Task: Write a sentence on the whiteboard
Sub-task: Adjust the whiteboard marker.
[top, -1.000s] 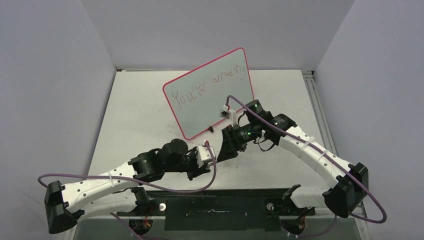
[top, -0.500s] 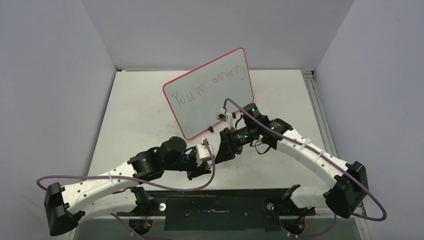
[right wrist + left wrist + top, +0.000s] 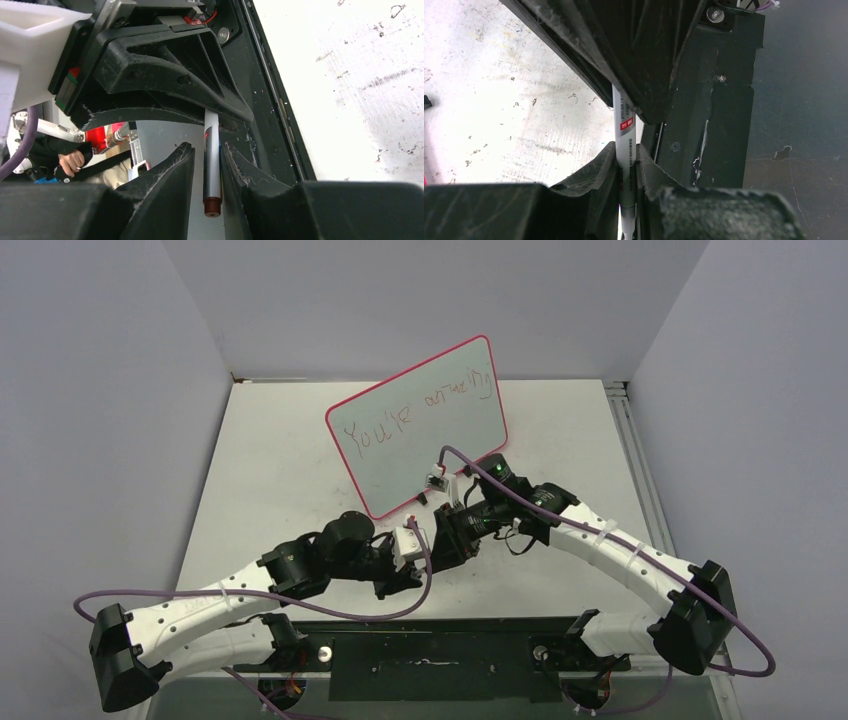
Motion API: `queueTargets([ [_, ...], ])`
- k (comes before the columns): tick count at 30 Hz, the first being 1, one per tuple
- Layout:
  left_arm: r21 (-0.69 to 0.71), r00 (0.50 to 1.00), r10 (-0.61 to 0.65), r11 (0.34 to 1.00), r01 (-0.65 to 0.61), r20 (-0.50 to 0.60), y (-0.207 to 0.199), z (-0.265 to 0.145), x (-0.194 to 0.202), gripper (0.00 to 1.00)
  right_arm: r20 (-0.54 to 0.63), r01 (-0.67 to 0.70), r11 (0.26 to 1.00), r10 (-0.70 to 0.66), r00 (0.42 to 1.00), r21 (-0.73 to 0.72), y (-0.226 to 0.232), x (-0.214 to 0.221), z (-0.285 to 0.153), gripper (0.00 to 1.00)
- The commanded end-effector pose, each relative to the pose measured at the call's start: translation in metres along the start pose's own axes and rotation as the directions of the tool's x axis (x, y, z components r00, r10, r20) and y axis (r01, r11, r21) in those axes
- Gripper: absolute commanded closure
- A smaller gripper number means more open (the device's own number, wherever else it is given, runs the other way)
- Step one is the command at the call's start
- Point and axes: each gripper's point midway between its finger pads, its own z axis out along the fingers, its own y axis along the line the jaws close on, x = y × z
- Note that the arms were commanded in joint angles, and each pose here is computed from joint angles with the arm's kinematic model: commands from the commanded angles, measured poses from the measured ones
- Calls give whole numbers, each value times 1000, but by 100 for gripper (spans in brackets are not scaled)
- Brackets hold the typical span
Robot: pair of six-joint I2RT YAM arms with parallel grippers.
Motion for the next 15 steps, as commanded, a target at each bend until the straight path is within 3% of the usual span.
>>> queueTargets([
  [1,8,997,10,1000,-11,73,0,-1,-23,100,50,55,998,-54,997,-33,11,-11,2,78],
  [4,0,997,2,1000,-2,79,2,-1,-23,100,88,61,998,-59,994,-22,9,-16,2,94],
  [6,-22,996,-7,1000,9,85,7,-1,-25,97,128,76,997,-78,989,22,5,-22,-1,95],
  [7,-34,995,-36,999,39,92,9,-2,-27,83,153,78,995,-87,984,61,0,-27,-5,95],
  [8,-51,994,-48,997,53,103,13,-4,-30,62,176,79,992,-96,980,101,-6,-32,-10,95],
  [10,-94,988,-65,992,79,141,23,-11,-40,39,227,71,977,-117,967,199,-19,-43,-23,95],
  [15,-208,972,-83,970,130,221,46,-36,-66,10,289,40,878,-200,936,477,-52,-53,-64,95],
])
